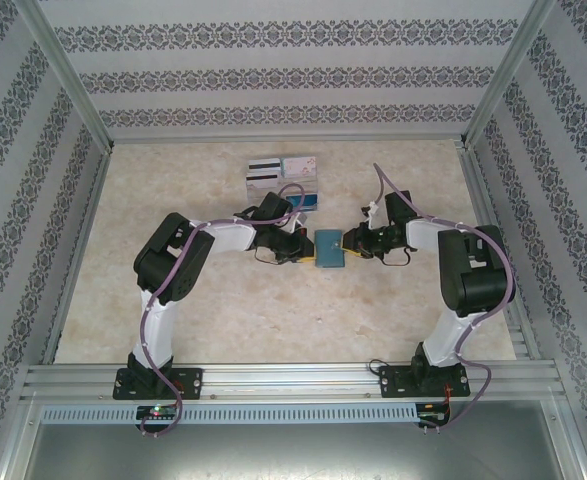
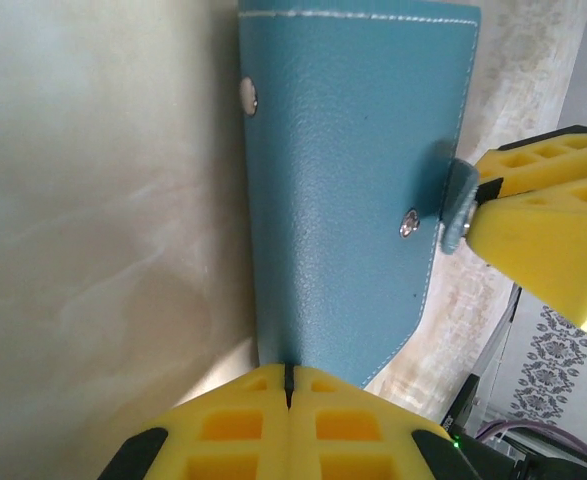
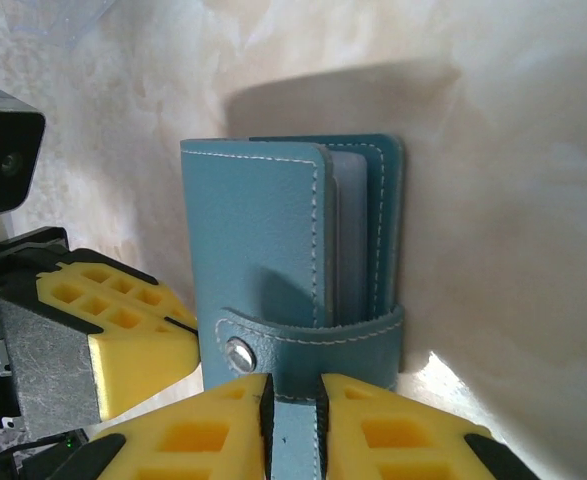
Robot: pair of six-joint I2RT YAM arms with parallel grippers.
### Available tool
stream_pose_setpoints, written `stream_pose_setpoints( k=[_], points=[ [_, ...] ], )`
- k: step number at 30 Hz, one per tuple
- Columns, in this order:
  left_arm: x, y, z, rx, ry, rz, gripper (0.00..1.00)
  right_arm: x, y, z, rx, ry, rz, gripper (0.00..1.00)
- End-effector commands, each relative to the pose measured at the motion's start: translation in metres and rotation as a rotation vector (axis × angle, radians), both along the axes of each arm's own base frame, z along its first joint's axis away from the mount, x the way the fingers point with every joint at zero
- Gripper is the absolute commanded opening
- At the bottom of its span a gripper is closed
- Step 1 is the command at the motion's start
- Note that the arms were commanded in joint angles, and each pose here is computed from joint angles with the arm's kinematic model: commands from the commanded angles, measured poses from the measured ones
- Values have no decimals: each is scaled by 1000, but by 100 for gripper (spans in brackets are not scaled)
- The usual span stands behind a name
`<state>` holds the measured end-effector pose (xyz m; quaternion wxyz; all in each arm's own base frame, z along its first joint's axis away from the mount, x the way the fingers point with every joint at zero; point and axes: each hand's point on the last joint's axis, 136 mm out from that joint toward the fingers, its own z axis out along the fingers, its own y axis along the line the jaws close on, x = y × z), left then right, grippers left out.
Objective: Put the credit cards into the card holder
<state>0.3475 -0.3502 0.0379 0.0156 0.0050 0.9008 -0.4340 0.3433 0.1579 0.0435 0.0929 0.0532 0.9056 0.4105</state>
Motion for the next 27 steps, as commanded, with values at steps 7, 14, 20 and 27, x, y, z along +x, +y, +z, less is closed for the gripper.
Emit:
stream_pose_setpoints(
  k=[7, 14, 20, 27],
  points=[
    [2, -6, 2, 46, -24, -40, 0, 7, 11, 3, 16, -9, 38, 22],
    [3, -7, 2, 48, -26, -42, 0, 7, 15, 0, 17, 8, 54, 22],
    [6, -11, -5, 43, -24, -35, 0, 7, 16, -6, 17, 35, 63, 22],
    [12, -18, -4, 24, -29, -30, 0, 6, 19, -6, 32, 47, 74, 23]
  ],
)
